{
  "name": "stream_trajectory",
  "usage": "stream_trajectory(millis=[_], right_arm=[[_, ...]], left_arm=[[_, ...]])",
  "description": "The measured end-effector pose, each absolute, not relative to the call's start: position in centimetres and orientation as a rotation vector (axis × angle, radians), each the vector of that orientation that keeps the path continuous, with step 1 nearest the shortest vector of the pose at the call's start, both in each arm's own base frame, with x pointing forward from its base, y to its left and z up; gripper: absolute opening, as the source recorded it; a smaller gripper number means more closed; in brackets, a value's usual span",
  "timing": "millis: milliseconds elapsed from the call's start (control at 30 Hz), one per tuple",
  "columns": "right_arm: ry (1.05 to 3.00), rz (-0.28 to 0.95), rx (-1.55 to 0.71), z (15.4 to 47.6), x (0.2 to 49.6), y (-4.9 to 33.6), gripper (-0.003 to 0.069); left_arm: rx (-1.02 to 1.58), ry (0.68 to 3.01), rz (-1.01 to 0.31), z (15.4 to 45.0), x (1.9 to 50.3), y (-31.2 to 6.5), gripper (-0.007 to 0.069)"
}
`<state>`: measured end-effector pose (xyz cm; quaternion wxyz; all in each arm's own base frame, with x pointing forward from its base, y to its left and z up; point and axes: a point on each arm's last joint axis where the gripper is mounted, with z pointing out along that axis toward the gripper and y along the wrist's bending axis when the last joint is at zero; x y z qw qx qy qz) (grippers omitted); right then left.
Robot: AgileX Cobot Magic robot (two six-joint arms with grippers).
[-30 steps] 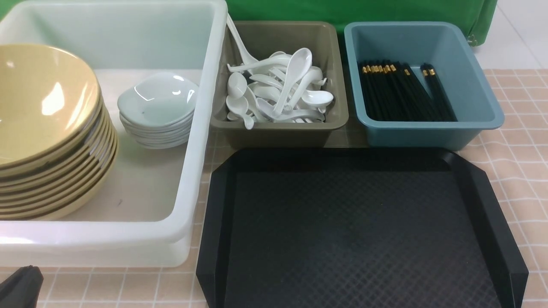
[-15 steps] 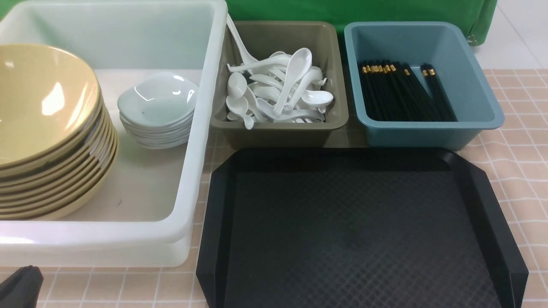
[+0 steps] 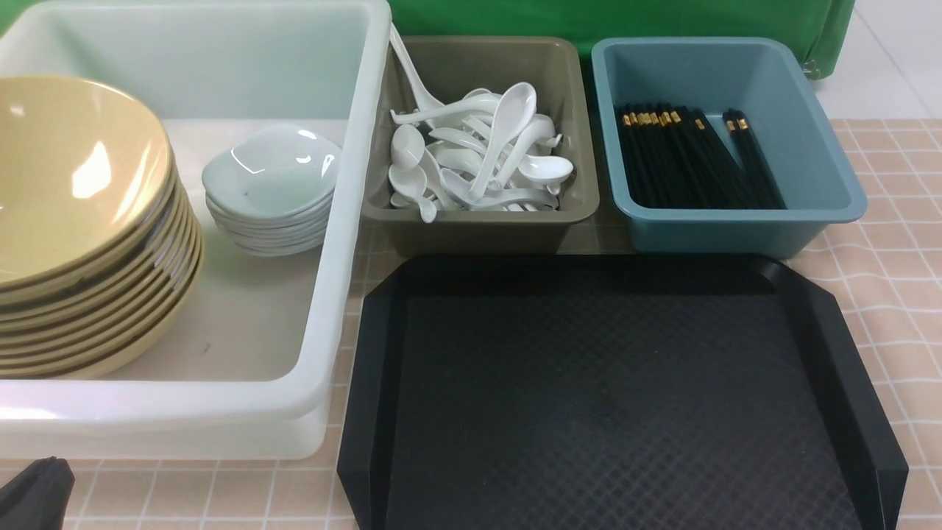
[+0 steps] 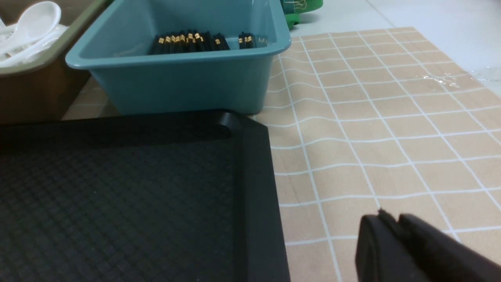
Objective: On brown table put chopsticks spoon bowls plates into blue grey white boxes.
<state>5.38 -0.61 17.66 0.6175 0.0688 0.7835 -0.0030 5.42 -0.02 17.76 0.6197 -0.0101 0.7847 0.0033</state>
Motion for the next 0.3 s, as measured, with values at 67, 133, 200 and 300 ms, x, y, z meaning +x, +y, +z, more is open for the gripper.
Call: stream_trajectory(millis=[67, 133, 200, 300], right_arm=[[1.804, -0.007, 0.158, 17.66, 5.38, -0.61, 0.0099], [1.804, -0.007, 0.158, 17.66, 5.38, -0.61, 0.0101], [1.804, -0.007, 0.158, 17.66, 5.38, -0.61, 0.0103], [1.804, -0.007, 0.158, 17.66, 5.38, -0.61, 0.0107]], left_arm=[[-0.023, 1.805, 0.008, 17.76, 5.43, -0.02, 0.0001], [-0.023, 1.805, 0.008, 17.76, 5.43, -0.02, 0.0001], [-0.023, 1.805, 0.008, 17.76, 5.43, -0.02, 0.0001], [-0.023, 1.805, 0.008, 17.76, 5.43, -0.02, 0.0001]])
